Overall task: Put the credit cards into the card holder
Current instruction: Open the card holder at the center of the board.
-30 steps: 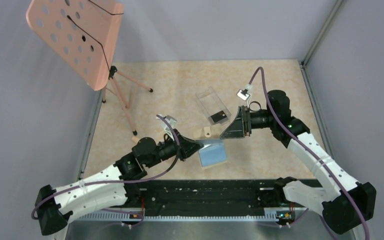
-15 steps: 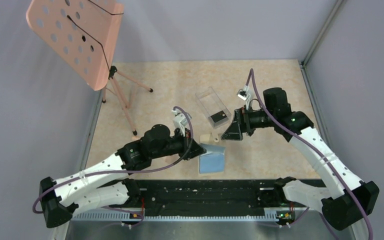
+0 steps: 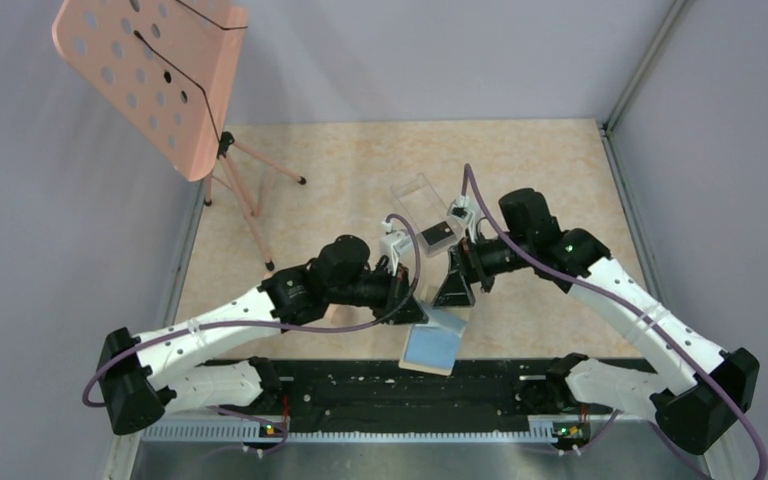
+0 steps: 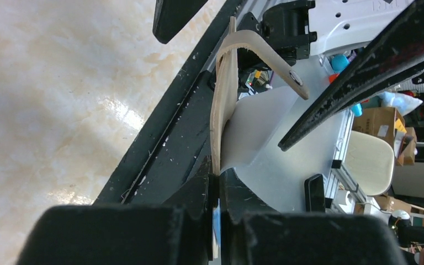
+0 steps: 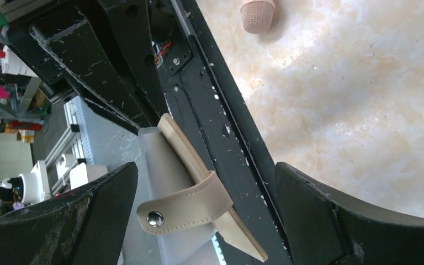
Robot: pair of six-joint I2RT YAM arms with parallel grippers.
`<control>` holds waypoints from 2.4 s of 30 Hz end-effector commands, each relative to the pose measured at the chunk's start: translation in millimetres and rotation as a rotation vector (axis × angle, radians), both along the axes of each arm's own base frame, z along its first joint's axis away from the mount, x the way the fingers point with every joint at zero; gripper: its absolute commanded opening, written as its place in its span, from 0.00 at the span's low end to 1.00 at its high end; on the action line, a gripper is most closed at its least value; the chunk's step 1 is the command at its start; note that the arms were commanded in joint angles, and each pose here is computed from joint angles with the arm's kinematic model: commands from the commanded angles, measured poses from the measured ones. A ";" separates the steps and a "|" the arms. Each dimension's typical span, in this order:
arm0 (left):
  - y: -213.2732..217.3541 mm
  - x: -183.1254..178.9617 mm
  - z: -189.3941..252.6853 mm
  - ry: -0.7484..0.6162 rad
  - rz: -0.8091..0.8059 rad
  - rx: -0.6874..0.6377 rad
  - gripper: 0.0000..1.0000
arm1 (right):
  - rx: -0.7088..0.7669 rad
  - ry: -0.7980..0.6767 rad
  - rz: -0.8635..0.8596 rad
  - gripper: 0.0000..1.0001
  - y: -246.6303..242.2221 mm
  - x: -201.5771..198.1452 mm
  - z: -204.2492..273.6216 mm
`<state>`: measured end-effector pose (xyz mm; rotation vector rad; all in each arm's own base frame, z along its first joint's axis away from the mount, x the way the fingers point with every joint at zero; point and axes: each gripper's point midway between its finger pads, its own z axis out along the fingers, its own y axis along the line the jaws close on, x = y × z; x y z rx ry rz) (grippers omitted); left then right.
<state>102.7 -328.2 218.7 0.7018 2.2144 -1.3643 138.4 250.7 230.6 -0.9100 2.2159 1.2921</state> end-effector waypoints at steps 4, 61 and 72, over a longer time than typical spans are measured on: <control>-13.7 -2.9 32.7 -0.030 -0.072 -0.103 0.00 | -0.013 -0.021 0.099 0.93 5.7 -19.9 -4.8; 7.2 -33.2 45.3 0.055 -0.193 -0.149 0.00 | 0.144 0.103 0.013 0.62 -0.8 11.4 3.2; 10.6 -24.0 31.6 0.037 -0.163 -0.084 0.05 | 0.227 0.178 0.126 0.00 -2.5 -17.9 15.7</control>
